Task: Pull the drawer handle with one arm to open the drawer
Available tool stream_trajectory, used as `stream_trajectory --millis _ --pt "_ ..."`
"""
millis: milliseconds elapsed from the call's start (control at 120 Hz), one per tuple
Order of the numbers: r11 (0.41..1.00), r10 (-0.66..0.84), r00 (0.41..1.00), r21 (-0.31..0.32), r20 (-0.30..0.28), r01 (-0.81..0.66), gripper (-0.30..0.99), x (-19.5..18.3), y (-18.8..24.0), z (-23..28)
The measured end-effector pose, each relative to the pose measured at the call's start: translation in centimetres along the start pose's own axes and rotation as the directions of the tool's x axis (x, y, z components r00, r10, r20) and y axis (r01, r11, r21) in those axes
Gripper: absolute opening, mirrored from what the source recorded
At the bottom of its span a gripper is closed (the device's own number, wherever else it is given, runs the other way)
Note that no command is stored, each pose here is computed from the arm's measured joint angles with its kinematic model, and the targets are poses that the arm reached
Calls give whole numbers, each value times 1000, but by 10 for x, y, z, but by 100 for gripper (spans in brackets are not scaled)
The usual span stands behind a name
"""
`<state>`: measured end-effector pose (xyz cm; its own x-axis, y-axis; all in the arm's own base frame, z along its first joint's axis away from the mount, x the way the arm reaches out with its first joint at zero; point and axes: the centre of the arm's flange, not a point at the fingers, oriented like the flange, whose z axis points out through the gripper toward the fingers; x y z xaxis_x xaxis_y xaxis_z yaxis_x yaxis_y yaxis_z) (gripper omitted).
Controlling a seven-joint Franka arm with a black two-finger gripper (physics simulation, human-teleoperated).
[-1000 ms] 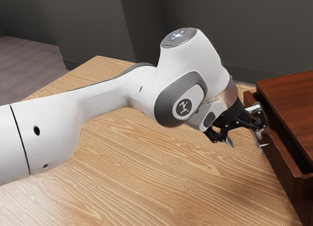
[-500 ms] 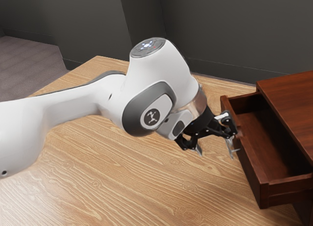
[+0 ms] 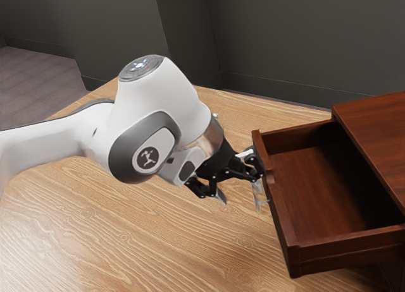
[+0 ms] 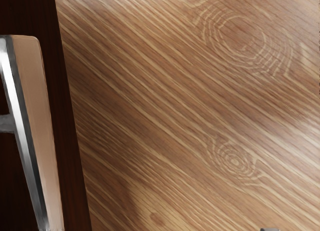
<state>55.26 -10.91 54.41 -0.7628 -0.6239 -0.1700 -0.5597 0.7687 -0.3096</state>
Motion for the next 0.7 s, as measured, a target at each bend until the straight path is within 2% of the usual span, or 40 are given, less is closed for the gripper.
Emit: stream_trajectory --millis 108,217,267,317,383,467,533,700 --pt "999 -6 1000 45 9 5 59 -4 3 -23" --pt "989 -19 999 150 38 13 63 -10 10 -87" --pt "981 -64 994 191 85 46 65 -34 4 -138" --pt "969 -171 978 200 120 145 66 -69 20 -188" --pt "932 -343 930 173 132 319 67 -106 63 -226" --pt "850 -527 840 91 129 519 67 -137 108 -226" --pt "769 -637 759 44 136 638 68 -145 139 -232" --pt "634 -750 631 -57 198 771 69 -129 134 -225"
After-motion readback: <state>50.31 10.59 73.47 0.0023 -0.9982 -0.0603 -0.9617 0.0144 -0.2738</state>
